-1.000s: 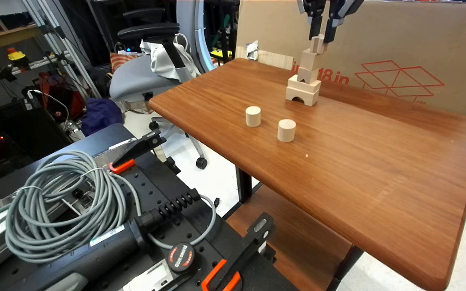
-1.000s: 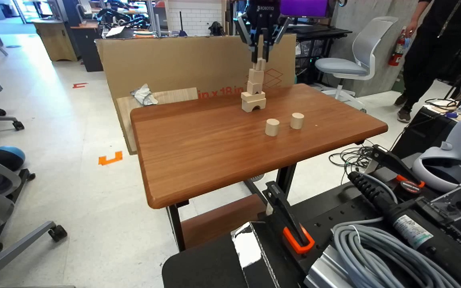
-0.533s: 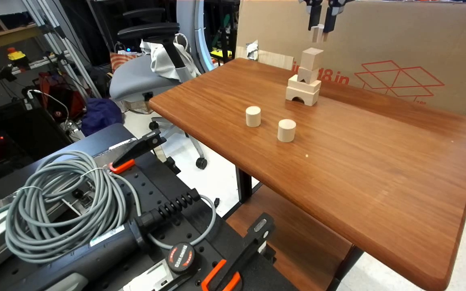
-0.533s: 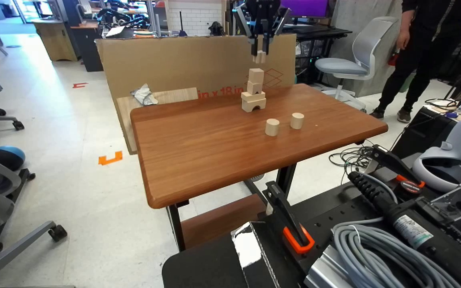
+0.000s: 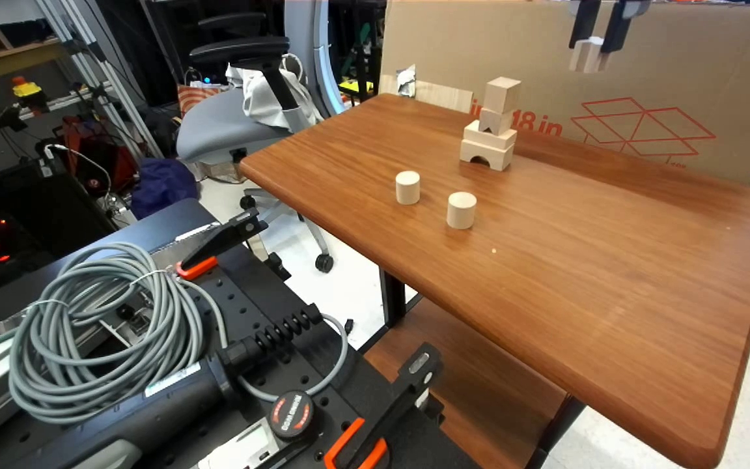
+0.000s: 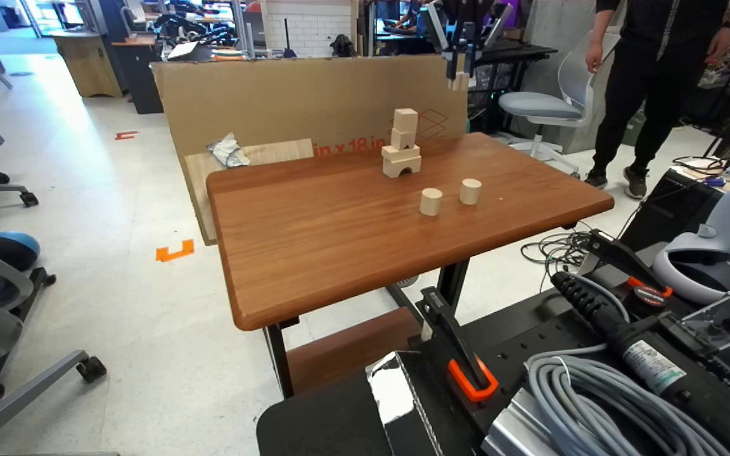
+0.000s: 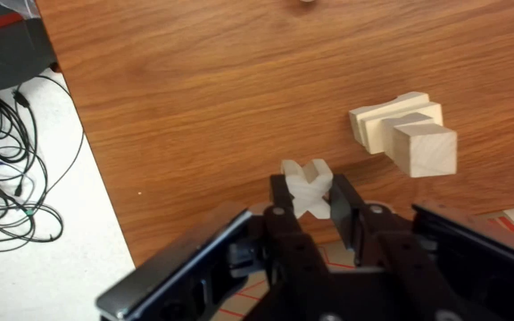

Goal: Remove the X-shaped block from the top of the stack.

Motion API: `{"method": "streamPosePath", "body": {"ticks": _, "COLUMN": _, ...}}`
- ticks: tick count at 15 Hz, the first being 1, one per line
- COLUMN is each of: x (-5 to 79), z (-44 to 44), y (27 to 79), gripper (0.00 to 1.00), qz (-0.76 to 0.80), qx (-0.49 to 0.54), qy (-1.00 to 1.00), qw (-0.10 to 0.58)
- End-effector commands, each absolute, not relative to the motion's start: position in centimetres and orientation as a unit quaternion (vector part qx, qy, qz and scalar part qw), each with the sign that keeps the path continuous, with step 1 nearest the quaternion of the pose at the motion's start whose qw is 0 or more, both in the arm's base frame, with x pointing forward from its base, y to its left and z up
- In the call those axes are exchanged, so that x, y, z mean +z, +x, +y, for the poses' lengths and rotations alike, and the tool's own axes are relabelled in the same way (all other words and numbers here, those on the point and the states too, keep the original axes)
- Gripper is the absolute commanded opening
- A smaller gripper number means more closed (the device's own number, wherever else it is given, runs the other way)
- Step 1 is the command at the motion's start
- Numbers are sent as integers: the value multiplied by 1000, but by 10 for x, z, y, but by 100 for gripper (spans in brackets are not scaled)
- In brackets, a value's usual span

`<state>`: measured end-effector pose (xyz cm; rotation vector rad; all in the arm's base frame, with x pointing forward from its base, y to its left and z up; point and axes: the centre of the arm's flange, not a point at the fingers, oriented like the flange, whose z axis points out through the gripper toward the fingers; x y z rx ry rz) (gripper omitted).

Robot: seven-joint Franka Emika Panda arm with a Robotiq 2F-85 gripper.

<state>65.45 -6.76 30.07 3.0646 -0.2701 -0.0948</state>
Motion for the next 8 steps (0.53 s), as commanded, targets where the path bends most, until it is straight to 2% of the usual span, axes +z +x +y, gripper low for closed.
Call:
{"method": "streamPosePath", "body": {"ticks": 1, "x": 278, "z": -98, "y": 657, "gripper": 7, "qz": -112, "qx": -46, "qy": 992, "qw": 25}}
{"method": "streamPosePath", "body": {"ticks": 4, "x": 251, "z": -115, "y": 662, "gripper": 7, "qz": -137, "qx": -47, "qy": 989, "qw": 12}}
{"method": "streamPosePath", "body": {"ticks": 8, "x": 196, "z": -125, "y": 675, "gripper": 7, "qz": -171, "qx": -43, "qy": 984, "qw": 29}}
